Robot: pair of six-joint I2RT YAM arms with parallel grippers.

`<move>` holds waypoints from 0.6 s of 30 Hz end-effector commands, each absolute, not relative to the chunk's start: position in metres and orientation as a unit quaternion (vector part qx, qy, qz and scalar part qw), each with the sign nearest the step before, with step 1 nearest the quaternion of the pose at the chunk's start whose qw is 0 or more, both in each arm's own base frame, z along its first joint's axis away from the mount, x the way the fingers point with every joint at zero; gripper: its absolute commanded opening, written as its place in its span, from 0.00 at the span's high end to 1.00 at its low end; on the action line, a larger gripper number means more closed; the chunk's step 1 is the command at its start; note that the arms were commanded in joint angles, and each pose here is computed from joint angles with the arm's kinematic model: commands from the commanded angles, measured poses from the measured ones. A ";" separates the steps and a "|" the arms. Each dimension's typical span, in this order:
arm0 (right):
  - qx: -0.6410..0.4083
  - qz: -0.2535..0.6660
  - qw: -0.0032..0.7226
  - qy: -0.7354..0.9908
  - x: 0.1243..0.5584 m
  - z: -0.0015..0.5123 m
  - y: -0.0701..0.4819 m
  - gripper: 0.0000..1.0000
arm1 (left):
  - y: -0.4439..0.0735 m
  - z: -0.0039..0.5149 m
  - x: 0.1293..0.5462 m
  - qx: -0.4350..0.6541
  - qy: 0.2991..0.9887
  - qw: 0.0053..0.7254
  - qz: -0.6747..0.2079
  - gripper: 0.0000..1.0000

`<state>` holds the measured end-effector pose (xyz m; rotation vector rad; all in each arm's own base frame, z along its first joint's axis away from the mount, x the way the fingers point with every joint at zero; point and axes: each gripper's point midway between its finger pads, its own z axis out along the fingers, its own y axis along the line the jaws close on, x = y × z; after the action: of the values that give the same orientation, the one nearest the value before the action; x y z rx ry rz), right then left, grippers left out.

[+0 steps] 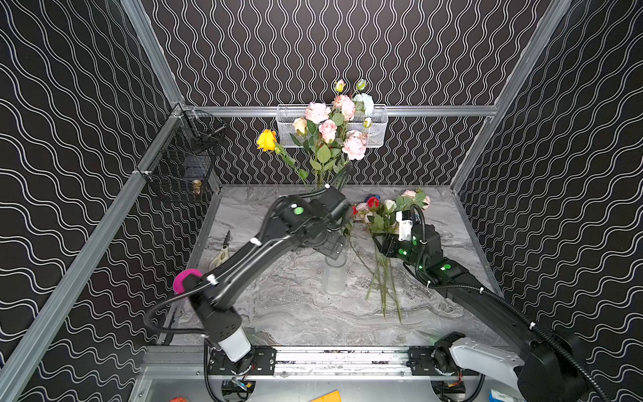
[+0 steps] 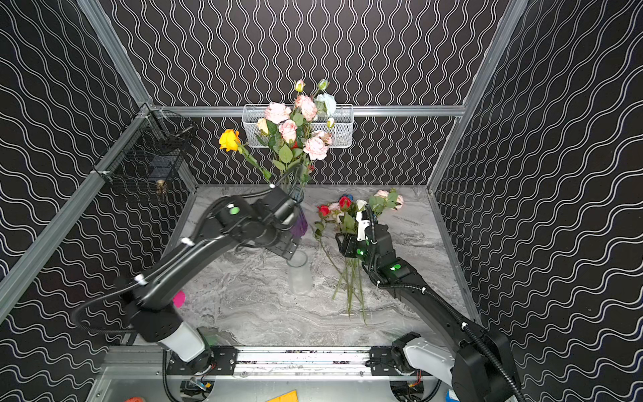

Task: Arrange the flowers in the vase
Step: 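Carry the clear cup with the left gripper and set it before the vase, then withdraw the left gripper from the cup while the right gripper grasps a red rose stem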

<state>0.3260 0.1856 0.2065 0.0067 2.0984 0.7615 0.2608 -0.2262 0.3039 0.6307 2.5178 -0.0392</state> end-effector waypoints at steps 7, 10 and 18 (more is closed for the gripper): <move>0.009 0.310 0.415 0.855 0.336 0.202 0.194 0.49 | -0.129 0.369 0.255 0.047 0.852 0.521 -0.014 0.01; 0.016 0.297 0.417 0.859 0.338 0.199 0.190 0.49 | -0.118 0.366 0.259 0.011 0.822 0.569 -0.018 0.01; -0.044 0.302 0.444 0.843 0.341 0.209 0.200 0.45 | -0.104 0.360 0.273 -0.027 0.792 0.609 0.043 0.01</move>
<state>0.3382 0.1907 0.1982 -0.0401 2.1396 0.7131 0.2672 -0.1205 0.3405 0.0720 1.9317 0.0536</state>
